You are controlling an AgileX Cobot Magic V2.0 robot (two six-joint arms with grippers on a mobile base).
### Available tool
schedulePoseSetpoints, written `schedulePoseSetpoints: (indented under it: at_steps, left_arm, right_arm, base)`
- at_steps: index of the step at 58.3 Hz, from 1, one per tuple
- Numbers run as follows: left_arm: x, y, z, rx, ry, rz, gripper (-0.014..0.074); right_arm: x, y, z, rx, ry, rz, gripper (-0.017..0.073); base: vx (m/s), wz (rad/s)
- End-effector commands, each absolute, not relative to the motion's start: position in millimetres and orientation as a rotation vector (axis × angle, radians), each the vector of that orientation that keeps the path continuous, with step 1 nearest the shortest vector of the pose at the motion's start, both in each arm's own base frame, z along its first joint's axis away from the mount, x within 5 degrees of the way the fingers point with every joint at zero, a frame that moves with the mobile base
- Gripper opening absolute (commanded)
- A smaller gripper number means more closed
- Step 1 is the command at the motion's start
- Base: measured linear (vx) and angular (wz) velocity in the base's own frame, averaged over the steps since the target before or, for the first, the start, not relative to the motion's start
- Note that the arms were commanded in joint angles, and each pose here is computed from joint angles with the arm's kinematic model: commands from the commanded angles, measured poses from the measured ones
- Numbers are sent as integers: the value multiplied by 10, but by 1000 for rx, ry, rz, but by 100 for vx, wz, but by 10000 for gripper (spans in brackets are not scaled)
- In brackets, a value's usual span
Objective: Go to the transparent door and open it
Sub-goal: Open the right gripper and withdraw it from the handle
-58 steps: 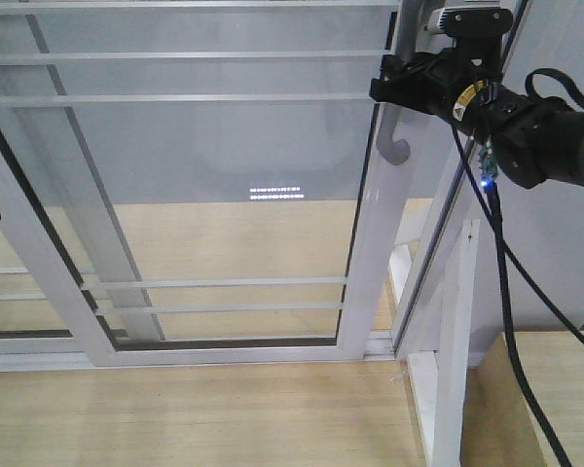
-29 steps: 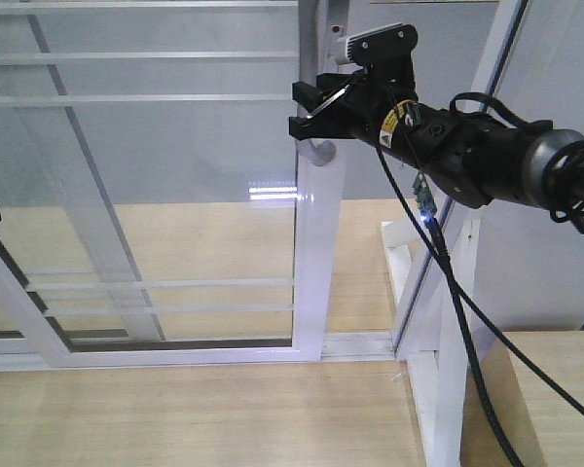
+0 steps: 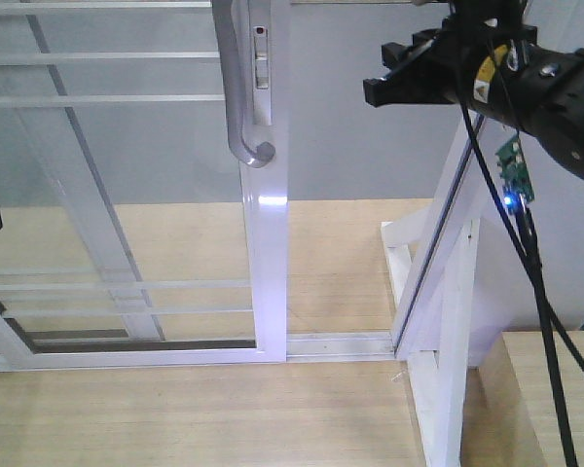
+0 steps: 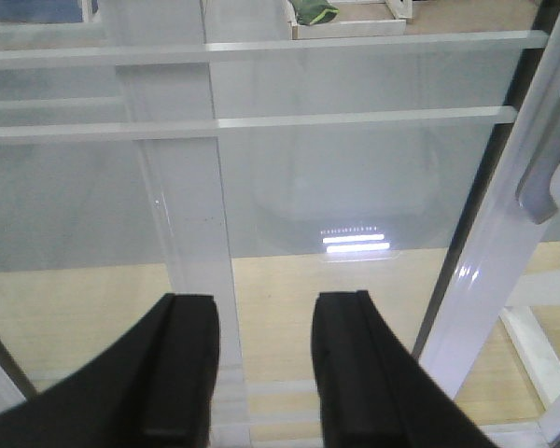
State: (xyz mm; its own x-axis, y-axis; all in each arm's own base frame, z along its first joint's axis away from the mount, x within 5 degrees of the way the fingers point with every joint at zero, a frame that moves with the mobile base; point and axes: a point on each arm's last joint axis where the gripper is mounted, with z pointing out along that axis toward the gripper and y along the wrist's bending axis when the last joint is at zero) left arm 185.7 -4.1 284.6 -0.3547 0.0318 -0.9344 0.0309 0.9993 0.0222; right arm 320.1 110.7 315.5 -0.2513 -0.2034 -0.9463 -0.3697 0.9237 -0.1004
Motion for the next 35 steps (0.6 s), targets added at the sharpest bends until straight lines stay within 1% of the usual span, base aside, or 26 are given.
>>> schedulePoseSetpoints:
  at_steps: [1, 6, 15, 25, 35]
  left_arm:
    - [1905, -82, 3085, 53, 1777, -19, 391]
    - [1902, -160, 3098, 88, 1762, -48, 391]
    - [1944, -340, 3091, 164, 1730, -114, 395]
    - [2129, -529, 3048, 212, 1632, -170, 429]
    - [2375, -679, 2839, 223, 1618, -209, 487]
  right_arm:
    - [2977, 860, 3345, -341, 1725, 199, 286]
    - [2740, 589, 3214, -273, 1762, 155, 286]
    - [2302, 283, 3130, -206, 1769, 63, 286]
    - [1971, 201, 3146, -172, 1771, 21, 286]
    - [1845, 155, 3197, -146, 1782, -13, 286]
  base:
    - [0, 0]
    - [0, 0]
    - [0, 0]
    - [0, 0]
    - [0, 0]
